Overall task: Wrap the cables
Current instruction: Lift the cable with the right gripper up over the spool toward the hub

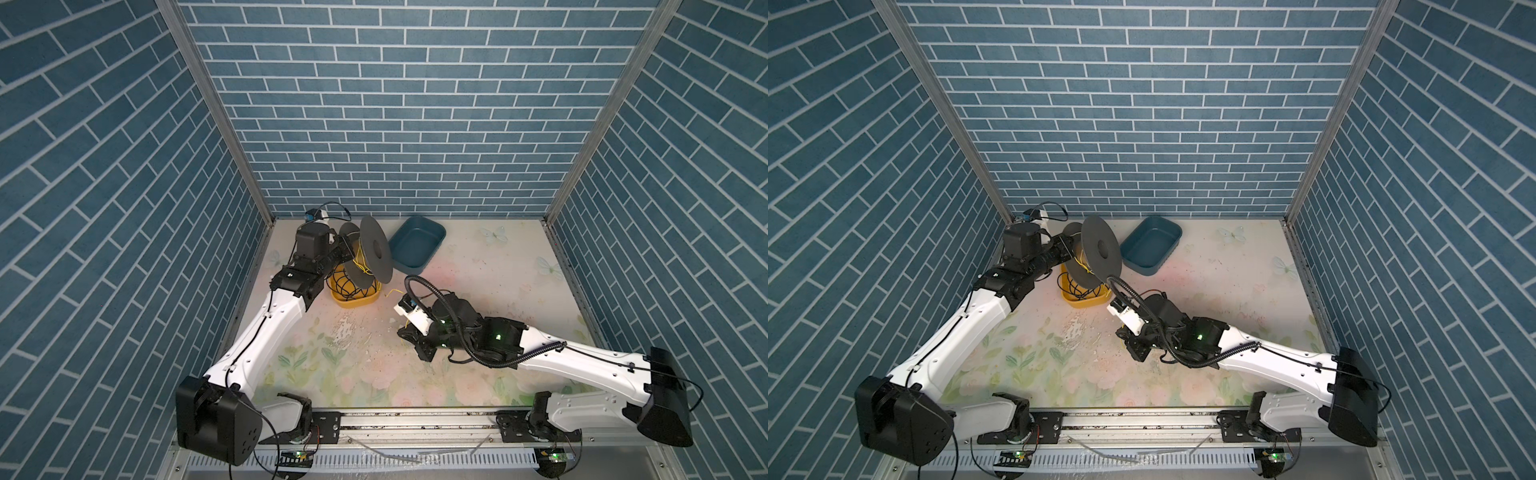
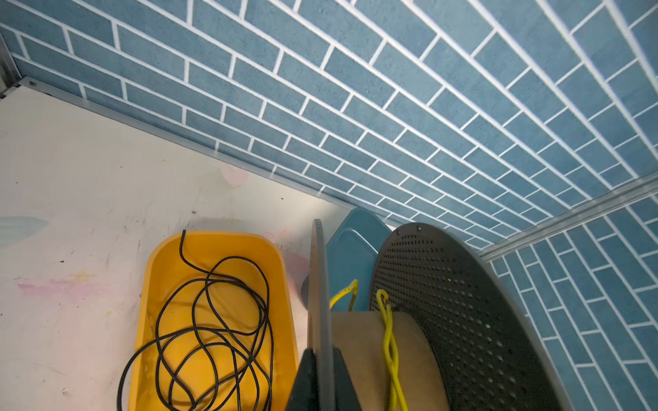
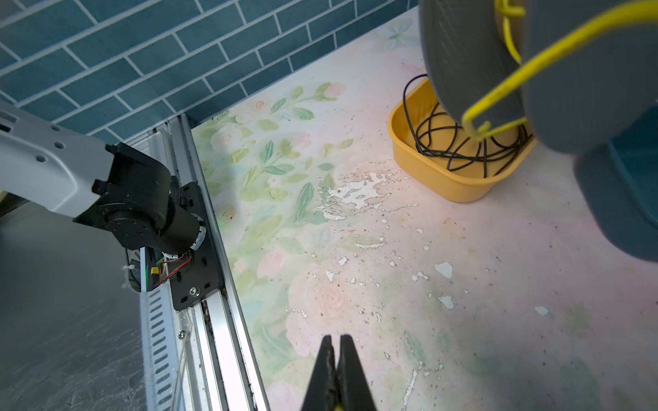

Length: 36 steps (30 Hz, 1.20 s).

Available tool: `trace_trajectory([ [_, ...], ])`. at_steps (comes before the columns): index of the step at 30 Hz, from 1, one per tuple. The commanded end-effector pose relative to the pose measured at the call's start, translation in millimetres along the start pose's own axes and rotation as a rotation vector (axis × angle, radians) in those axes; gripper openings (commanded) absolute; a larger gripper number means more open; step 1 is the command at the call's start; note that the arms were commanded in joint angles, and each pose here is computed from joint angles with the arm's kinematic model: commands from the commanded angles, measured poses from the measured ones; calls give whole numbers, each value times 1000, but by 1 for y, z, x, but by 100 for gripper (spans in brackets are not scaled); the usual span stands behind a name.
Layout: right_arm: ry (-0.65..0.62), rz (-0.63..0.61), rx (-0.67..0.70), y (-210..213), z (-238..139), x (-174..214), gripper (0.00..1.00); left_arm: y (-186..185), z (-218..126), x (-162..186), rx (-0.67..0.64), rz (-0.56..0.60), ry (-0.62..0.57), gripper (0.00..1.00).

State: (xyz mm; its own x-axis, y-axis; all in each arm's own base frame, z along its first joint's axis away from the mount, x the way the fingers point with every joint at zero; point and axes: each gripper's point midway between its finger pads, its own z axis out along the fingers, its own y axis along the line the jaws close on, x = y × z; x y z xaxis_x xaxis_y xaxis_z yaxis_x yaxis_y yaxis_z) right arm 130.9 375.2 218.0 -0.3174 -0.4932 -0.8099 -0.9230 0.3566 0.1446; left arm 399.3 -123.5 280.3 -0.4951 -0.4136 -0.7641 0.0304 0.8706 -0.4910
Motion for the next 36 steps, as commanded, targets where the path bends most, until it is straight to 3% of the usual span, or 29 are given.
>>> trace_trajectory([
  [1,-7,-110,23,7,-11,-28,0,-26,-5,-26,20,53,-121,0],
  [8,-81,-200,67,7,-29,-76,0,-46,1,5,-2,173,-83,0],
  [13,-39,-287,115,-10,-38,-80,0,-60,-5,31,12,274,-27,0],
  [20,-38,-227,25,-30,-54,-80,0,-66,-19,67,21,402,75,0],
  [36,-20,-122,131,-102,-64,-78,0,-73,-36,100,23,595,183,0],
])
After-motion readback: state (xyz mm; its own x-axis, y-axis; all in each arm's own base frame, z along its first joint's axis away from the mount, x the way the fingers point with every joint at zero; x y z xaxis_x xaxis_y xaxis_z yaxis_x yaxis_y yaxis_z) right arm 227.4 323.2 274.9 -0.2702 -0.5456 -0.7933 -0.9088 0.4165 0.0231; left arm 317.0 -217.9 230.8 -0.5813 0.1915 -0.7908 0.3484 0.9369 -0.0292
